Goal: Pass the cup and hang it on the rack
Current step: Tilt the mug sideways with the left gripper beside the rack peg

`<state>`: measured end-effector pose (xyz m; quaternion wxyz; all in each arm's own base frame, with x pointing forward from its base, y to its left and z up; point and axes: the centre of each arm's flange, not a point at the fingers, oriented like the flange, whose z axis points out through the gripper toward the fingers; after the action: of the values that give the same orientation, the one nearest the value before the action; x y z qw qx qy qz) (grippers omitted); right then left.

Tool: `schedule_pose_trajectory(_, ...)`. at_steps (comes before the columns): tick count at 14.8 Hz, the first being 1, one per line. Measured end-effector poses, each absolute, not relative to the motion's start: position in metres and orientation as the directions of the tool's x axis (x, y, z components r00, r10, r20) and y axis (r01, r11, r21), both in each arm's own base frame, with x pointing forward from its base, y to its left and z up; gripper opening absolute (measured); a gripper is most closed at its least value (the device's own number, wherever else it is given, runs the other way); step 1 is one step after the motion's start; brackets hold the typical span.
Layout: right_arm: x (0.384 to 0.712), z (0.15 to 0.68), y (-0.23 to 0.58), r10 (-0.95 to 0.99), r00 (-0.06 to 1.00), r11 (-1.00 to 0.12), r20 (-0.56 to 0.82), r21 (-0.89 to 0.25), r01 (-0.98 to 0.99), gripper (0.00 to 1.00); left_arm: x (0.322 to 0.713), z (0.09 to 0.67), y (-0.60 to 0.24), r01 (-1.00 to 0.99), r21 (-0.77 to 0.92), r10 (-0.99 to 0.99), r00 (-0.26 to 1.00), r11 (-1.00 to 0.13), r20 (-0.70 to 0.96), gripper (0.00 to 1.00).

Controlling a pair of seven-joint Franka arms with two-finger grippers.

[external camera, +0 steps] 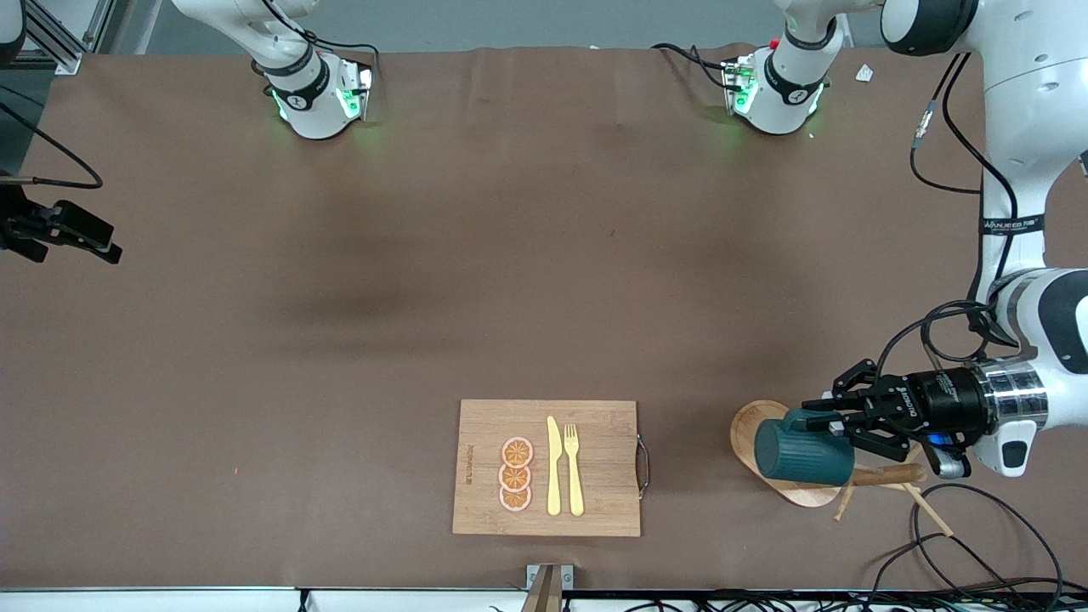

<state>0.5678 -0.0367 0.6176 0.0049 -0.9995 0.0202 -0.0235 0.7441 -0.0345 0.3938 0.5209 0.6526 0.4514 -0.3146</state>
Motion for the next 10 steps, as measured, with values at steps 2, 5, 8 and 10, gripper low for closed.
schedule_pose_trajectory(2,0.568,0.618,-0.037,-0.041,0.998,-0.999,0.047,-0.011,-0.040,1.00,0.745,0.389,-0.034,0.914,0.403,0.261,0.402,-0.053,-0.878,0.21)
schedule_pose_trajectory(5,0.568,0.618,-0.037,-0.041,0.998,-0.999,0.047,-0.011,-0.040,1.00,0.745,0.381,-0.027,0.904,0.424,0.270,0.423,-0.057,-0.865,0.21)
schedule_pose_trajectory(8,0.568,0.617,-0.037,-0.041,0.998,-0.999,0.046,-0.011,-0.040,1.00,0.746,0.376,-0.024,0.900,0.432,0.274,0.431,-0.058,-0.860,0.21)
schedule_pose_trajectory(10,0.568,0.617,-0.037,-0.041,0.998,-0.999,0.046,-0.011,-0.040,1.00,0.746,0.374,-0.023,0.898,0.436,0.275,0.435,-0.059,-0.857,0.21)
